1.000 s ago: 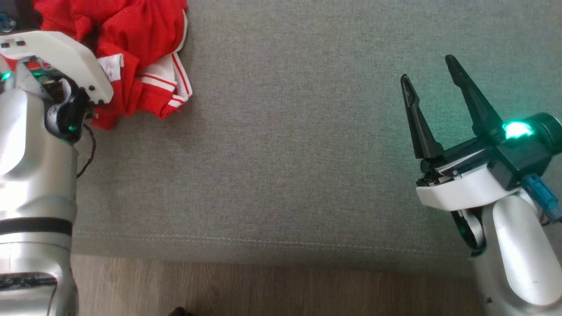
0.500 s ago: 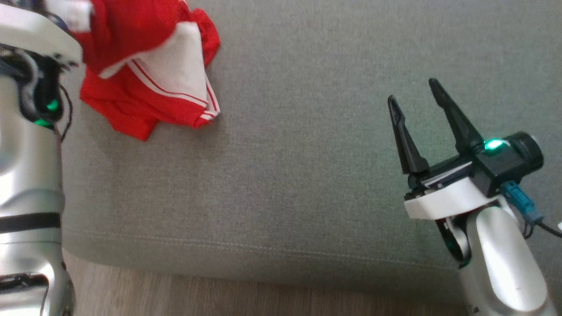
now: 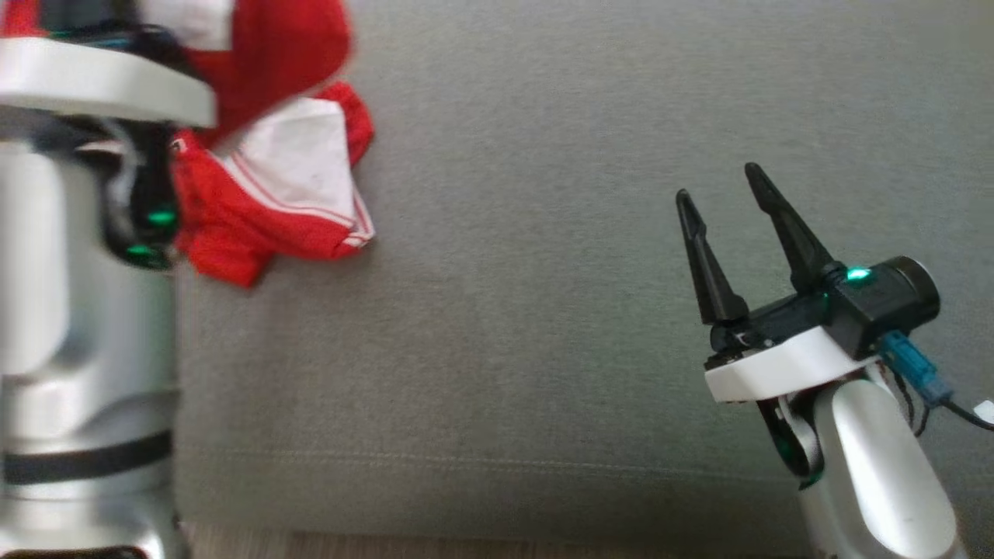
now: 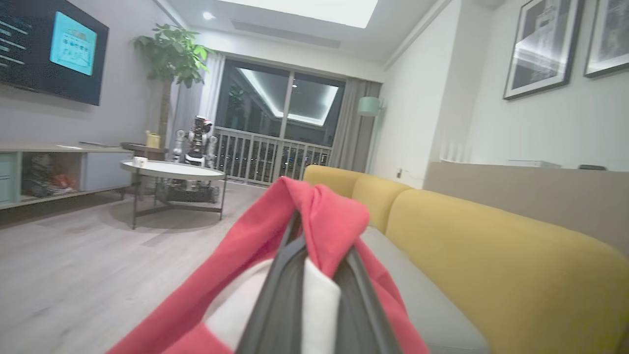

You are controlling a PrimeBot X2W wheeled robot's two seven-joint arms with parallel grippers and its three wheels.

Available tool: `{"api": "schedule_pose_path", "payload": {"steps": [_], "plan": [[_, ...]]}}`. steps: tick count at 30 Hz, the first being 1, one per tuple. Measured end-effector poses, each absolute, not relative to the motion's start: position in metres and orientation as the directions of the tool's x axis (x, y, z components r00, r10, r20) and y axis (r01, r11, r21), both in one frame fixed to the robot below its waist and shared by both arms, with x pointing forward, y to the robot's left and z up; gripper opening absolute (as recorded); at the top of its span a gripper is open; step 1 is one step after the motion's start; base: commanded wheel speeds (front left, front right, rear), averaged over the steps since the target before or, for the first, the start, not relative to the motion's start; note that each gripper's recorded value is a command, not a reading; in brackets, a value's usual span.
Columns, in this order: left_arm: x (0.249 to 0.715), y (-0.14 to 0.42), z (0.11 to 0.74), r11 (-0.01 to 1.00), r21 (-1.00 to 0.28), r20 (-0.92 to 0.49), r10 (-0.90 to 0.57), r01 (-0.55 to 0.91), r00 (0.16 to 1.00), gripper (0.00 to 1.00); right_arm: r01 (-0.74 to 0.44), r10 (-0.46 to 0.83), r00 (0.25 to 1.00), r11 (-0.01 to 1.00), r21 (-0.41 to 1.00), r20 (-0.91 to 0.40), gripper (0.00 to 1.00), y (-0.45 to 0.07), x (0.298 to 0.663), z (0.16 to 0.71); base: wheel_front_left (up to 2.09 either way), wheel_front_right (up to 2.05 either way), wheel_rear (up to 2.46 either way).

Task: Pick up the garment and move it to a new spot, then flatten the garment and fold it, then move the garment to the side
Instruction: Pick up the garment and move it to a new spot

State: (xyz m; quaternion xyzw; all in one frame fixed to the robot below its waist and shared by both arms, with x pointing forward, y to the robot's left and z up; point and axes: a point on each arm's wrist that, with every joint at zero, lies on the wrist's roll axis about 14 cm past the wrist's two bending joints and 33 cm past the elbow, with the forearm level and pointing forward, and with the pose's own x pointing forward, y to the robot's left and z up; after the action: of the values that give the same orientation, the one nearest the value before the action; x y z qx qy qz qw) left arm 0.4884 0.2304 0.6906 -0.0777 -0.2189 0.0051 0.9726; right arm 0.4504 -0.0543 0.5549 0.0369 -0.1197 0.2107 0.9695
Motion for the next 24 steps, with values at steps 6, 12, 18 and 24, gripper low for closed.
{"api": "schedule_pose_path", "payload": {"steps": [6,12,18,24], "plan": [[0.497,0.157,0.698,0.96,-0.2,0.426,-0.093,0.194,0.9,0.0,-0.34,0.321,0.905,0.94,0.022,0.281,1.0,-0.087,0.446,0.568,0.0,0.0,0.0],[0.517,0.096,0.683,0.917,-0.255,0.396,-0.188,0.305,0.899,0.0,-0.26,0.247,0.917,0.966,0.001,0.314,1.0,-0.12,0.443,0.584,0.0,0.0,0.0],[0.542,0.025,0.65,0.87,-0.302,0.33,-0.288,0.39,0.899,0.0,-0.157,0.153,0.924,0.987,-0.017,0.352,1.0,-0.161,0.441,0.601,0.0,0.0,0.0],[0.565,-0.03,0.604,0.85,-0.339,0.252,-0.332,0.404,0.909,0.0,-0.07,0.076,0.936,0.997,-0.029,0.343,1.0,-0.195,0.435,0.602,0.0,0.0,0.0]]}}
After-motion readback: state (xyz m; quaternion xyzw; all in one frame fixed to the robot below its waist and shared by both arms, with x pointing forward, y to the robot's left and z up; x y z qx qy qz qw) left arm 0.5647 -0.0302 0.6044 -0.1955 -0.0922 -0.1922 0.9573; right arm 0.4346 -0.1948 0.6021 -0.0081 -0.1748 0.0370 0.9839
